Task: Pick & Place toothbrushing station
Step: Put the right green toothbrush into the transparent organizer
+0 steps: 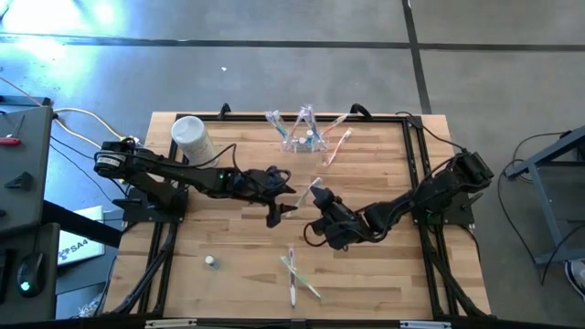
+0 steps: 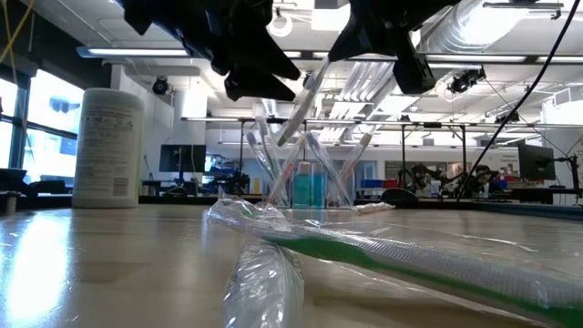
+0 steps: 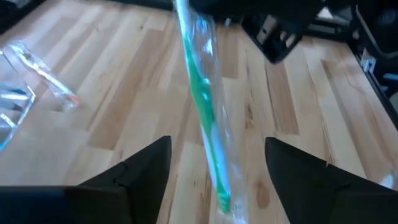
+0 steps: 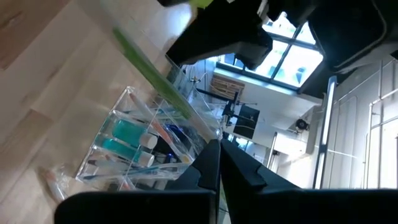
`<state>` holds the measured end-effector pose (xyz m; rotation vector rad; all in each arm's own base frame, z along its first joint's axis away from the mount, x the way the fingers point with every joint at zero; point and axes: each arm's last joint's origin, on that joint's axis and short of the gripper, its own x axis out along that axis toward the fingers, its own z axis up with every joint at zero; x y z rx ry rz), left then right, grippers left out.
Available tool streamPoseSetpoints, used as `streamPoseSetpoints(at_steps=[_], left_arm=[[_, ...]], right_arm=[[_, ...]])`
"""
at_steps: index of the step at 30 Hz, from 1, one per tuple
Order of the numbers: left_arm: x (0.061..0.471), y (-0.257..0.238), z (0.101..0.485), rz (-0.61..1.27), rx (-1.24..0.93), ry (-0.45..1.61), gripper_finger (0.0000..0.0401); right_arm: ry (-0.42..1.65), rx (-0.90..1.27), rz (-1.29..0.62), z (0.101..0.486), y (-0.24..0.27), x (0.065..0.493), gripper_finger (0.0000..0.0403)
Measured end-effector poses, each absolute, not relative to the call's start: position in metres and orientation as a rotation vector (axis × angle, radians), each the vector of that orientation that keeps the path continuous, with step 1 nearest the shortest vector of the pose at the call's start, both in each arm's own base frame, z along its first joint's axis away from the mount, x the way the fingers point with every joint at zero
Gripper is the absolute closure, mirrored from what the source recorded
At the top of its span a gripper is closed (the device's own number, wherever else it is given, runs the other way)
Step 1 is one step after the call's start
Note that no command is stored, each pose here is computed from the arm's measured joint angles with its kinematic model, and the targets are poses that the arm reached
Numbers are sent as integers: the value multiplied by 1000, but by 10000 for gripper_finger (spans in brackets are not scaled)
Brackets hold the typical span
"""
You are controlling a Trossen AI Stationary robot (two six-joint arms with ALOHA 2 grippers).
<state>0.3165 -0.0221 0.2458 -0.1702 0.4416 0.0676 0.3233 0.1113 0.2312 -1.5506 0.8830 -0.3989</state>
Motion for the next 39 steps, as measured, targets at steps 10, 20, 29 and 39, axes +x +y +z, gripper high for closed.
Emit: streamPoseSetpoints(at_steps=[10, 20, 29, 39], left_arm=[[317, -21, 248, 114, -162, 410, 139], [319, -20, 252, 139, -163, 362, 139], [325, -20, 247, 150, -162, 346, 139], [340, -21, 233, 144, -87, 311, 139]], right_arm=[[886, -1546, -405, 231, 109, 324, 400], [885, -1546, -403, 231, 109, 324, 400], [884, -1544, -407, 232, 109, 324, 400], [873, -1548, -407, 233, 110, 325, 400]])
